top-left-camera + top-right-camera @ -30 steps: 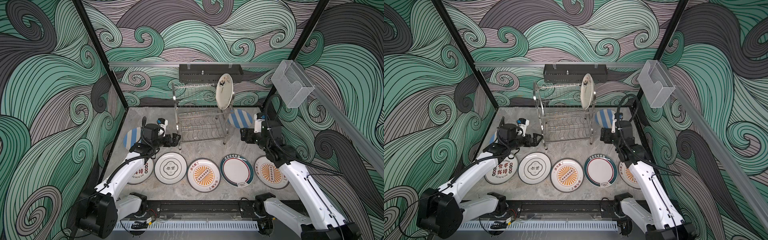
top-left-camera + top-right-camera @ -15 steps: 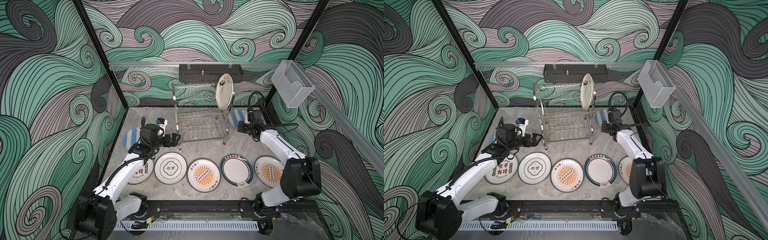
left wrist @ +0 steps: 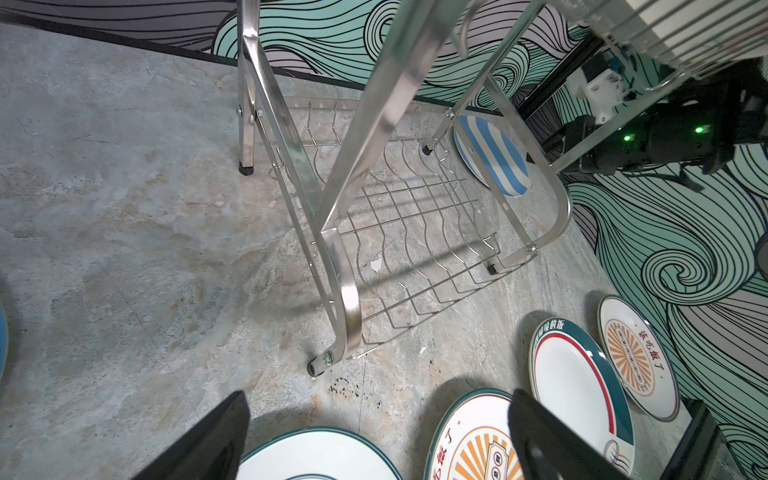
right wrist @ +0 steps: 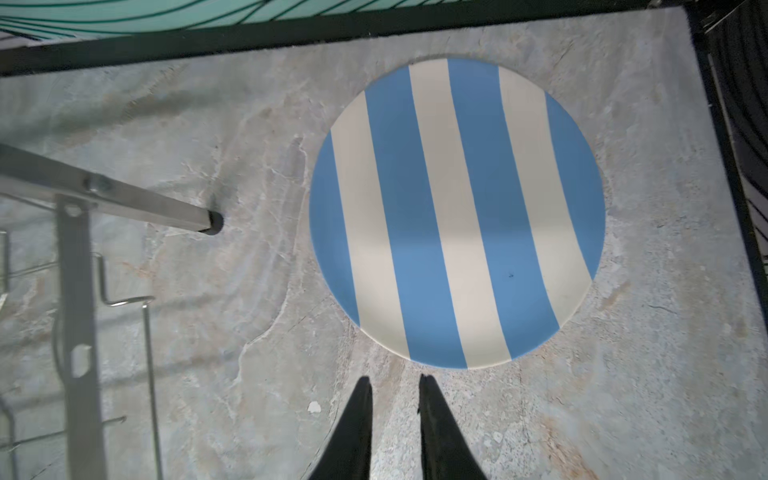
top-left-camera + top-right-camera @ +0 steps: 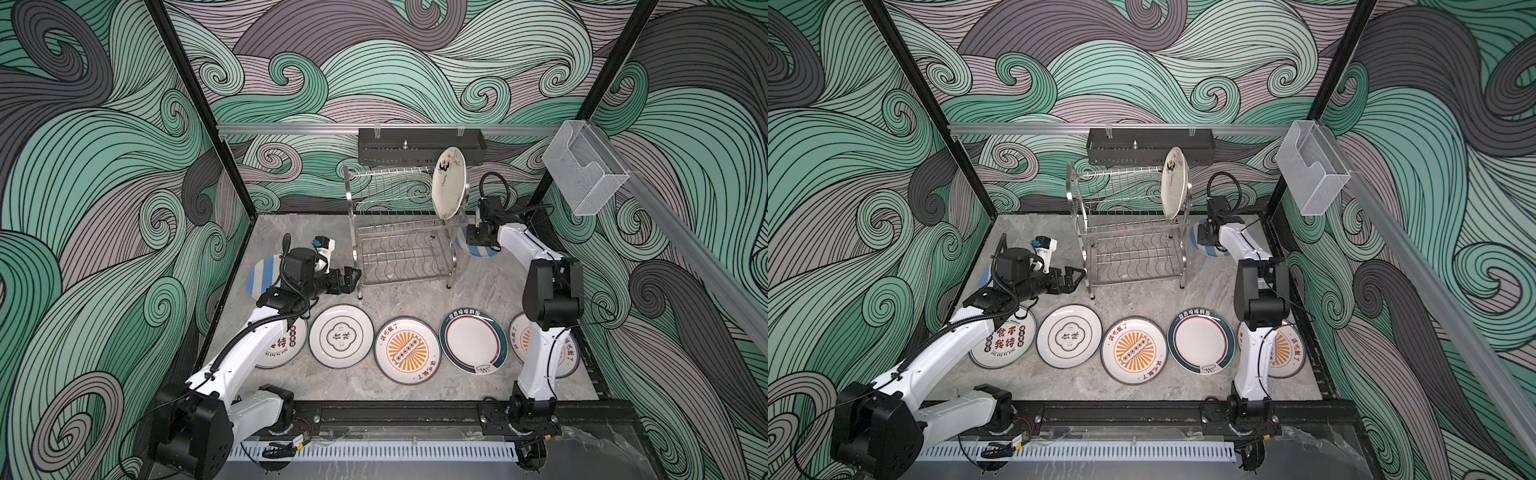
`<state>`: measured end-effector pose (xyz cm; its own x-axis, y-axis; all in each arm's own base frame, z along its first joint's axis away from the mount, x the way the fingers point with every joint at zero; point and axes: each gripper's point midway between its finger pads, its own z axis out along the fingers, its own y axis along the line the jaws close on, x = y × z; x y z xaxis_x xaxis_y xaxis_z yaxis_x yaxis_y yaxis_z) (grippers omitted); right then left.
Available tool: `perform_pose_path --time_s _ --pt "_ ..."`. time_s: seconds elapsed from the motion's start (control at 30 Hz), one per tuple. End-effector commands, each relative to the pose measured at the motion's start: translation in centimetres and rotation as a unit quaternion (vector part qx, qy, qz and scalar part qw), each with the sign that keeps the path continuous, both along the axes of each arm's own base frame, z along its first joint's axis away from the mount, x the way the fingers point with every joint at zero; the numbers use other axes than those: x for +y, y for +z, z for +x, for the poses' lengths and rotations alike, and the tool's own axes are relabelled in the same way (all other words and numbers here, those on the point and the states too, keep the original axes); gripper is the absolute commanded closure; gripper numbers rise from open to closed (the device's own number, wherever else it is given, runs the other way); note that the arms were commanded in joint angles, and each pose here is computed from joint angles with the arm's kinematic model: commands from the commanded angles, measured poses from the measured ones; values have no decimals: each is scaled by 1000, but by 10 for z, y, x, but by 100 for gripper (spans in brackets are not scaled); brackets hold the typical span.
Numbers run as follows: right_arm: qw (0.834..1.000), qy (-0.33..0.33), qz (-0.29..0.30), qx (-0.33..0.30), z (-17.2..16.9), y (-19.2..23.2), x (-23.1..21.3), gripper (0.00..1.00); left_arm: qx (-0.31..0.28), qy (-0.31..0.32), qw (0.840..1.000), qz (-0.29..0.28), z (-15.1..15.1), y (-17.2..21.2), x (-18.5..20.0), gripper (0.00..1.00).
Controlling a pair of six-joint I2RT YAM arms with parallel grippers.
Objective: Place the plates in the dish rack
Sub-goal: 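Withdraw the right gripper and move it above the blue striped plate, then lower the right gripper to the striped plate's rim nearest the robot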
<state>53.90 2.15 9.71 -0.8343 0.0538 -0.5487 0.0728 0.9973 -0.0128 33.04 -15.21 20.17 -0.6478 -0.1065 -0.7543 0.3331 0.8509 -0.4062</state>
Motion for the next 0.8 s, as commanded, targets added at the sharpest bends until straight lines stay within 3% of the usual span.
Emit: perform_pose_path --time_s 0.0,0.43,0.77 --pt "1000 -5 6 26 3 -11 -12 77 -10 -8 1000 -1 -1 6 -2 1" --pt "995 2 -2 95 1 -50 -28 77 -9 -3 1000 4 1 5 -1 2" --pt "993 4 7 114 6 -66 -31 81 -12 0 1000 7 1 6 1 1"
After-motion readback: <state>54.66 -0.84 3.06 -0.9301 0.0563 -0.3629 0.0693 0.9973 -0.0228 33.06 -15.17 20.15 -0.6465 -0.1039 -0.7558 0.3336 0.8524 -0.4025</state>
